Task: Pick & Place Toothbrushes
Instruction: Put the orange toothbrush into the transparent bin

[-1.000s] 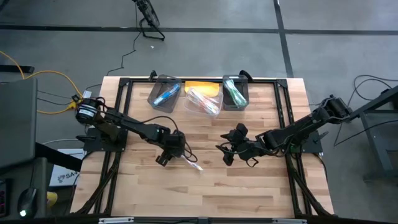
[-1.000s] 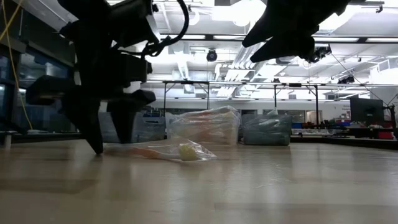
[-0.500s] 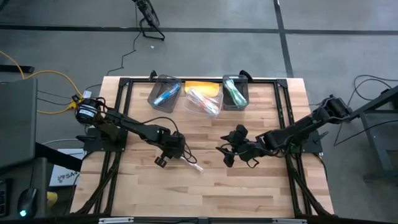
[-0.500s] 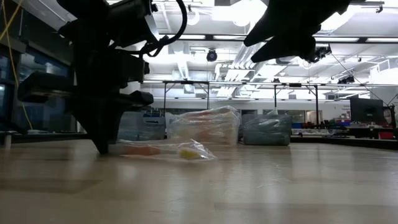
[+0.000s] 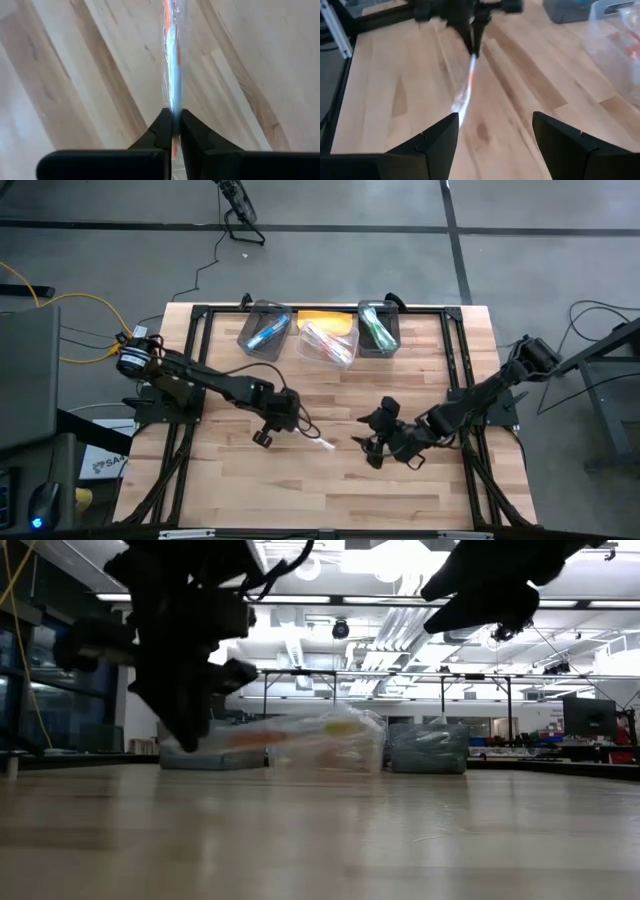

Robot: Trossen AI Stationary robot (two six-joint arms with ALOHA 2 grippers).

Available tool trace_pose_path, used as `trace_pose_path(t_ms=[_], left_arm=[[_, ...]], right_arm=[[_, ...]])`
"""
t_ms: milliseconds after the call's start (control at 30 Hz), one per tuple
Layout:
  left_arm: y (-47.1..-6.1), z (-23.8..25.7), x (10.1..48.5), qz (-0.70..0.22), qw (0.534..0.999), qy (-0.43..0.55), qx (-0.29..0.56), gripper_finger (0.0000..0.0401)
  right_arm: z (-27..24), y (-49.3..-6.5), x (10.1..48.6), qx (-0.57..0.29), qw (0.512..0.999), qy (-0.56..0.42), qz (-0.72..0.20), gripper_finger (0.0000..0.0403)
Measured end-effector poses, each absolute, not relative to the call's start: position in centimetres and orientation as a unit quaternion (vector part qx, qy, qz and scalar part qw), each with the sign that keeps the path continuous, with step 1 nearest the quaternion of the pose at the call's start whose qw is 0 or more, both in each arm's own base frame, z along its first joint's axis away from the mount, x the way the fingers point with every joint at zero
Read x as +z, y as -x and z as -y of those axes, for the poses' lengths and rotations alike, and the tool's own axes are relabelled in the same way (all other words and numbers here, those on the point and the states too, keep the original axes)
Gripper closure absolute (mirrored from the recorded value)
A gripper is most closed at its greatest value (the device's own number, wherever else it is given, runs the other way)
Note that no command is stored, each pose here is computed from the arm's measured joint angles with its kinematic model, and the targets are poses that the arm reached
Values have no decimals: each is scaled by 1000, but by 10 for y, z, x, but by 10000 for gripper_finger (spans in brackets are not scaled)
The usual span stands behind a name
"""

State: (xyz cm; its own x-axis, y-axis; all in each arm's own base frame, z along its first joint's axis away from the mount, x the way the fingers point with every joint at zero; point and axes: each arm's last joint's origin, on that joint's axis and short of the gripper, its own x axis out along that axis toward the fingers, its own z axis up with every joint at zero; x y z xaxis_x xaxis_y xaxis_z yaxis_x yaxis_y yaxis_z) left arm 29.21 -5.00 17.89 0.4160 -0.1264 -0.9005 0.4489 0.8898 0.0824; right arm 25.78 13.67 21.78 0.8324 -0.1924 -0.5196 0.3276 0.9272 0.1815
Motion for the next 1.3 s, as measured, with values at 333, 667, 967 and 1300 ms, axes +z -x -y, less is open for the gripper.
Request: trace_pose_path(t_ms=[333,667,967,1300], left_arm=[[-306,50,213,-502,838,-166,-133,393],[-308,50,221,-504,840,-156,-127,393],[-308,50,221,-503,841,-155,-126,393],[-308,50,221,-503,841,-156,-126,393]], right_arm=[[-161,-270,190,-84,959,-65,-263,156],[-160,-293,164,-107,965,-1,-238,156],[-144,-306,161,-124,964,-54,-228,156],[-130,-316,165,-113,967,-70,-217,176]])
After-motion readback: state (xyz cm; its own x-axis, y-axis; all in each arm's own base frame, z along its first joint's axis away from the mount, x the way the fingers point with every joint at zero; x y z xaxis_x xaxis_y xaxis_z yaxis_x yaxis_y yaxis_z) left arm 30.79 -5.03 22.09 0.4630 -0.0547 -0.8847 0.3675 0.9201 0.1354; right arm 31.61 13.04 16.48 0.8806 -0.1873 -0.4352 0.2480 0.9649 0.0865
